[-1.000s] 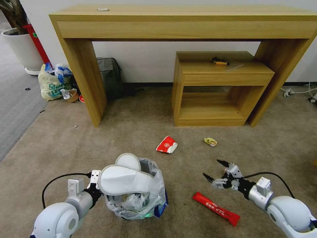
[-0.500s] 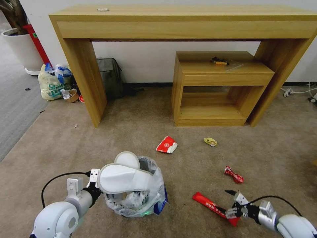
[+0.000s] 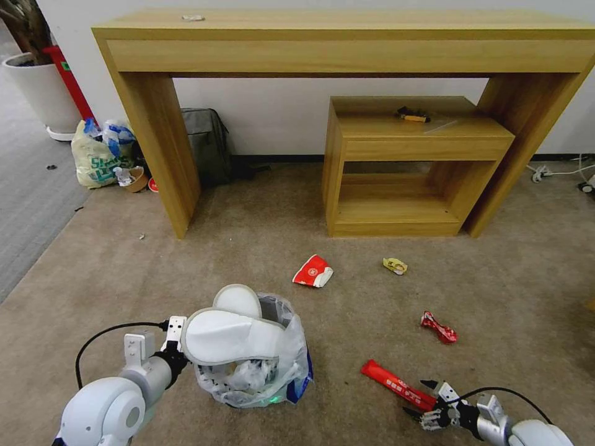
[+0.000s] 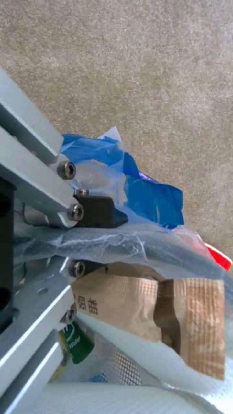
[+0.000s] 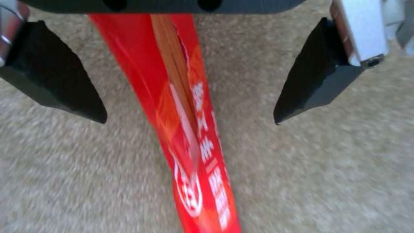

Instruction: Pick up the trash bin and place the garbage on the floor into it.

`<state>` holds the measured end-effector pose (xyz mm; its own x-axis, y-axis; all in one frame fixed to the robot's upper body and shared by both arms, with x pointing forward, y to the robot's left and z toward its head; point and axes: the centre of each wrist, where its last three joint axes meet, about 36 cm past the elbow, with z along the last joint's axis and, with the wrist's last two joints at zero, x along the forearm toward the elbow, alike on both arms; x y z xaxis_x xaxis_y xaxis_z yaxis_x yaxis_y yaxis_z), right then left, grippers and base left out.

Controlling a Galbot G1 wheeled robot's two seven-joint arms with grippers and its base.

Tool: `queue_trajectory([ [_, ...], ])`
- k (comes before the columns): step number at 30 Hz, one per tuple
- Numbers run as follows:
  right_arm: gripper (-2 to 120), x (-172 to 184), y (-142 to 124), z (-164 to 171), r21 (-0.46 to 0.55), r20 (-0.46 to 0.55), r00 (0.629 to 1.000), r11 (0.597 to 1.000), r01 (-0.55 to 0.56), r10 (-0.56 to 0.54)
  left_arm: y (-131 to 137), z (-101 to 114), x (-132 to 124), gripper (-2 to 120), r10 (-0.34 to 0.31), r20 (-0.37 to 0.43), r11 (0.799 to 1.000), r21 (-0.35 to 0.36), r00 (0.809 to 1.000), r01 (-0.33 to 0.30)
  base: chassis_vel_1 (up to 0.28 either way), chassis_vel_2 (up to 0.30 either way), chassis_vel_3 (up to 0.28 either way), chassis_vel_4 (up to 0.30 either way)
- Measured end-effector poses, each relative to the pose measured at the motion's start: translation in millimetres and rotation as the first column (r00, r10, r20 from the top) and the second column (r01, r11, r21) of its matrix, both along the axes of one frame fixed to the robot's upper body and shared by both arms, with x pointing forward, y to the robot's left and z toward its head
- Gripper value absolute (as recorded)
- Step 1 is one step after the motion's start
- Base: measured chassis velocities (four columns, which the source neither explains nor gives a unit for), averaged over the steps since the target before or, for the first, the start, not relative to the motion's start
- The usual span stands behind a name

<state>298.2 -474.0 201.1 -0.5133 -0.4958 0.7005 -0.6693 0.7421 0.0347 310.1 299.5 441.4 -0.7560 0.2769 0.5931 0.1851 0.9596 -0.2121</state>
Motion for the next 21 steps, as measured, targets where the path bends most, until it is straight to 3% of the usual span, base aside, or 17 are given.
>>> queue_trajectory([
  [7, 80, 5, -2, -11, -0.004, -0.003, 1.0, 1.0, 0.01, -0.01, 0, 0, 1, 0, -0.004, 0.0, 1.0, 0.002, 1.0, 0.004, 0.0, 0.0, 0.0, 0.0],
  [9, 67, 8, -1, -15, -0.003, -0.002, 1.0, 1.0, 0.015, -0.015, 0, -1, 2, 0, -0.006, -0.002, 1.0, 0.0, 1.0, 0.006, 0.0, 0.0, 0.0, 0.0],
  [13, 58, 12, 2, -18, -0.002, 0.004, 1.0, 1.0, 0.018, -0.018, -1, -2, 3, 0, -0.008, -0.002, 1.0, -0.003, 1.0, 0.008, 0.0, 0.0, 0.0, 0.0],
  [19, 32, 19, 5, -24, -0.003, 0.008, 1.0, 1.0, 0.024, -0.024, 0, -1, 3, 0, -0.007, -0.001, 1.0, -0.001, 1.0, 0.007, 0.0, 0.0, 0.0, 0.0],
  [21, 28, 20, 6, -24, -0.003, 0.01, 1.0, 1.0, 0.024, -0.024, 1, -1, 3, 0, -0.007, -0.001, 1.0, -0.001, 1.0, 0.007, 0.0, 0.0, 0.0, 0.0],
])
